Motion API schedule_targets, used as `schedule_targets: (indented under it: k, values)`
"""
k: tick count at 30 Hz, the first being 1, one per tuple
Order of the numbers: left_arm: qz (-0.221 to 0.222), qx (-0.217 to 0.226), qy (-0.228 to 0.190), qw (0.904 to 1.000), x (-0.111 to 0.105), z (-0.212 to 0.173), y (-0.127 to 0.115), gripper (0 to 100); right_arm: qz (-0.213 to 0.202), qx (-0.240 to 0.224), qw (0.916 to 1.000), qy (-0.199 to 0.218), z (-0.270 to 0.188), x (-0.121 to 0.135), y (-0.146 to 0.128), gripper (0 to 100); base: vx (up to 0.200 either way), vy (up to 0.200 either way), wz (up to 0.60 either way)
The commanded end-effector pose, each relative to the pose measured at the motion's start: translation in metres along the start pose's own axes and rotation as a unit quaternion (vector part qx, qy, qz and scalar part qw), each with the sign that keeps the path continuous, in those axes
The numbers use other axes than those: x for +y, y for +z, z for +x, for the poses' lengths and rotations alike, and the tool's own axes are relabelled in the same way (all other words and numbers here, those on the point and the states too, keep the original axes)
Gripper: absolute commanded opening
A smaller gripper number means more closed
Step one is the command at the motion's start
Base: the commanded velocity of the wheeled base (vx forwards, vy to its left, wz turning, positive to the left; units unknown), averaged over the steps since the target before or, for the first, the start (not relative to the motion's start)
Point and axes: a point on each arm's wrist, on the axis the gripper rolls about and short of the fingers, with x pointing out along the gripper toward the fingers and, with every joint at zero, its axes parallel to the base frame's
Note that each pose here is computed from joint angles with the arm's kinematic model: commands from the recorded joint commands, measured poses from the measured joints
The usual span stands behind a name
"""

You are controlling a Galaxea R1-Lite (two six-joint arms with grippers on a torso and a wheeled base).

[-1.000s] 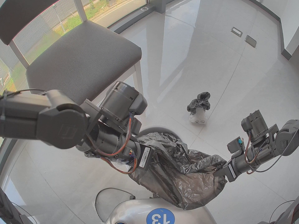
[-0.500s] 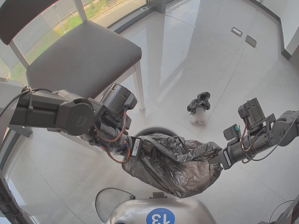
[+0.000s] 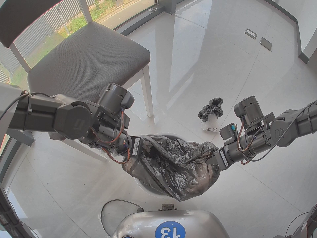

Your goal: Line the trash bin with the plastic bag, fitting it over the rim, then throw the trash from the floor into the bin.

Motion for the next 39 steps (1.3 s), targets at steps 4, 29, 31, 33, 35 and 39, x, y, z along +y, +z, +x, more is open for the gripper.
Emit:
schedule_targets:
  k: [4, 29, 31, 33, 35, 39]
  values:
    - [0.000, -0.052, 0.006, 0.9986, 0.007, 0.000, -0.002, 0, 0.001, 0.007, 1.0000, 0.001, 0.008, -0.002, 0.001, 0, 0.000, 0.000, 0.00]
    - [0.024, 0.031, 0.066, 0.9970, 0.028, 0.008, -0.047, 0, 0.011, 0.052, 0.9986, 0.005, 0.020, -0.003, -0.006, 0, 0.000, 0.000, 0.00]
    - [0.026, 0.039, 0.067, 0.9966, 0.028, 0.009, -0.051, 0, 0.013, 0.063, 0.9979, 0.005, 0.021, -0.002, -0.009, 0, 0.000, 0.000, 0.00]
    - [0.026, 0.042, 0.066, 0.9965, 0.027, 0.008, -0.053, 0, 0.012, 0.074, 0.9972, 0.008, 0.021, 0.002, -0.011, 0, 0.000, 0.000, 0.00]
    - [0.030, 0.046, 0.067, 0.9962, 0.027, 0.009, -0.054, 0, 0.013, 0.078, 0.9969, 0.008, 0.020, 0.002, -0.012, 0, 0.000, 0.000, 0.00]
    - [0.032, 0.045, 0.068, 0.9961, 0.027, 0.013, -0.052, 0, 0.018, 0.081, 0.9966, 0.004, 0.022, -0.002, -0.013, 0, 0.000, 0.000, 0.00]
